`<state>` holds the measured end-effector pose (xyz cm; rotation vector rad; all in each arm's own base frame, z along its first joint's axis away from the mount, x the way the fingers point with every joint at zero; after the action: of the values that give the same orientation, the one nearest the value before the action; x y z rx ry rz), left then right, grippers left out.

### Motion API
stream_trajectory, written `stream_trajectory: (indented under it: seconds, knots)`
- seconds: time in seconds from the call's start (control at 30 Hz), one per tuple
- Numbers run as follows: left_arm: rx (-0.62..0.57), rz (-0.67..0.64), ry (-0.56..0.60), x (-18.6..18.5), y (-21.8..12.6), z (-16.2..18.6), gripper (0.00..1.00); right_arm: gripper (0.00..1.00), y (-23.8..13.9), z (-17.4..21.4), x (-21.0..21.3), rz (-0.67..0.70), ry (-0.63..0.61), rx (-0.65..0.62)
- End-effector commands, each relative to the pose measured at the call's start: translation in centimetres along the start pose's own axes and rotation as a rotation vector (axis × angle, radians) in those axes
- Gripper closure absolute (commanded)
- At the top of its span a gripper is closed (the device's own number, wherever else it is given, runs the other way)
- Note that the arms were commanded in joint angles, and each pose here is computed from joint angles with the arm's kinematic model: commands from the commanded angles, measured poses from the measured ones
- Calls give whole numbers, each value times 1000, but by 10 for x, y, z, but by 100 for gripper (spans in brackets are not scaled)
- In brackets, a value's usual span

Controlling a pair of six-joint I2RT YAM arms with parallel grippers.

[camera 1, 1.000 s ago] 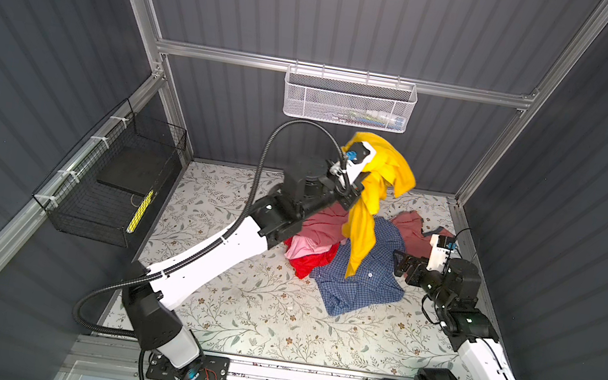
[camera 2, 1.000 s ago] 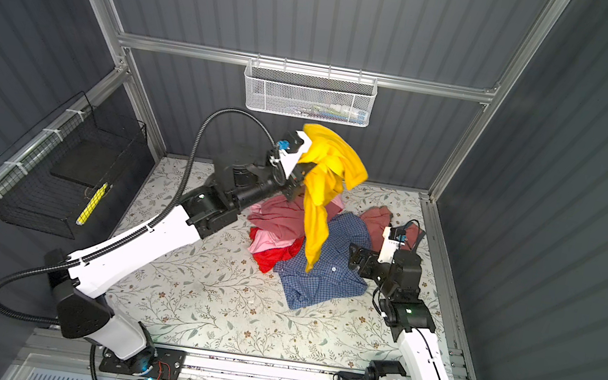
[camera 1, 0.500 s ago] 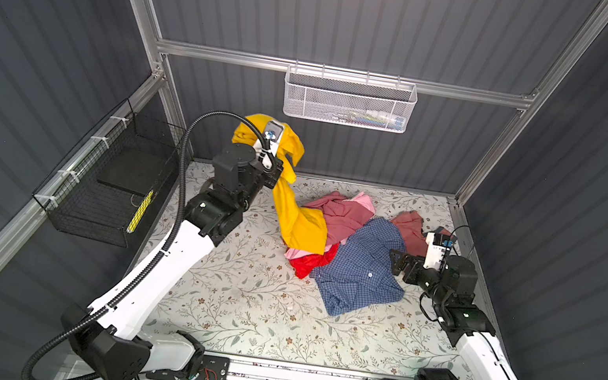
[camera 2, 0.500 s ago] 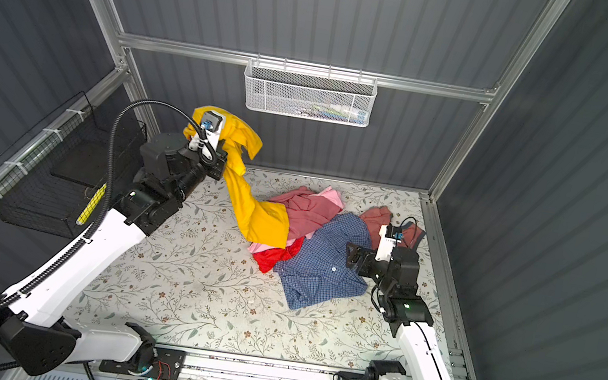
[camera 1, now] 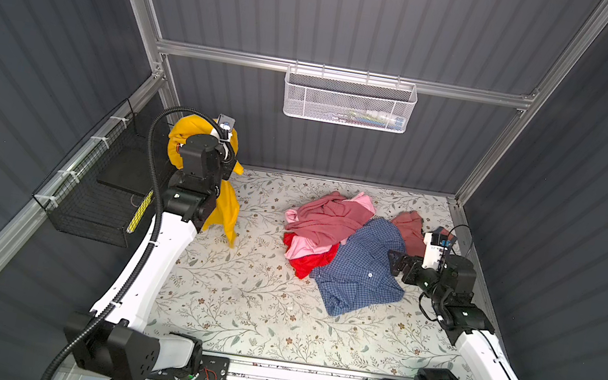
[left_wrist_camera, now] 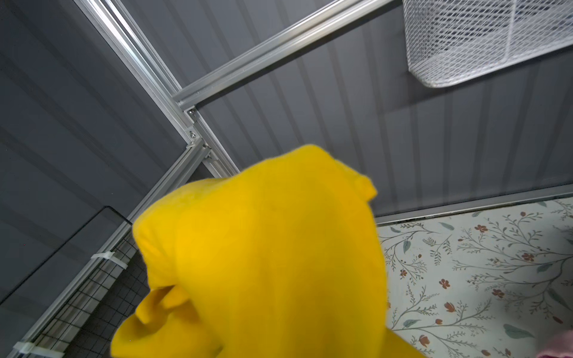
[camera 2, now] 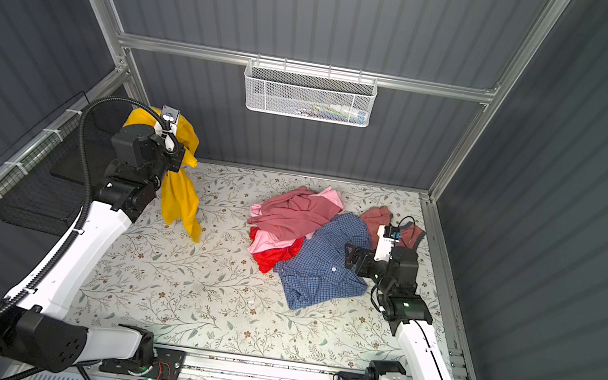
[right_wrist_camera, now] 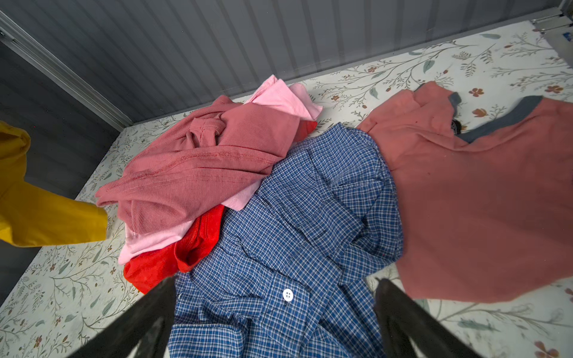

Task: Pick out a specific cloth from the pile
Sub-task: 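Carry the yellow cloth away from the pile while the right gripper draws back, then lower the yellow cloth with the left gripper onto the table beside the pile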

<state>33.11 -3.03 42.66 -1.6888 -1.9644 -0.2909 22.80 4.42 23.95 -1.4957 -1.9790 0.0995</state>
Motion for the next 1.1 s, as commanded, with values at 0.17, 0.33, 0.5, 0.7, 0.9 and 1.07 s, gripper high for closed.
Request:
stream_trajectory:
  seconds: [0.17,0.33,0.5,0.7,0.9,1.07]
  knots:
    - [62,164,-26,-33,32,34,100,1,0,-4,3,-21,-13,-2]
    - [145,201,-22,-55,51,60,100,1,-1,-5,4,-17,-24,6]
    - [243,202,-81,-72,58,91,100,1,-1,-5,4,-18,-17,8]
    - [337,188,-191,-78,47,123,100,1,1,-3,4,-25,-14,17]
    - [429,145,-353,-81,20,156,100,1,4,-1,3,-34,-4,22]
    - [490,97,-427,-86,5,182,100,1,8,0,3,-44,-2,37]
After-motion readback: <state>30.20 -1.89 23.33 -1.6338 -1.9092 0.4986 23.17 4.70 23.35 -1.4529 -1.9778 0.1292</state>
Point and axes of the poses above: each gripper's point midway between its finger pads, its own y axis out along the fingers, its own x axis along the line the jaws close on, z = x × y, the point moved 10 cm from there along -y, back along the fingers, and after that the axes turned 6 degrees about y, right-handed, at the moved point
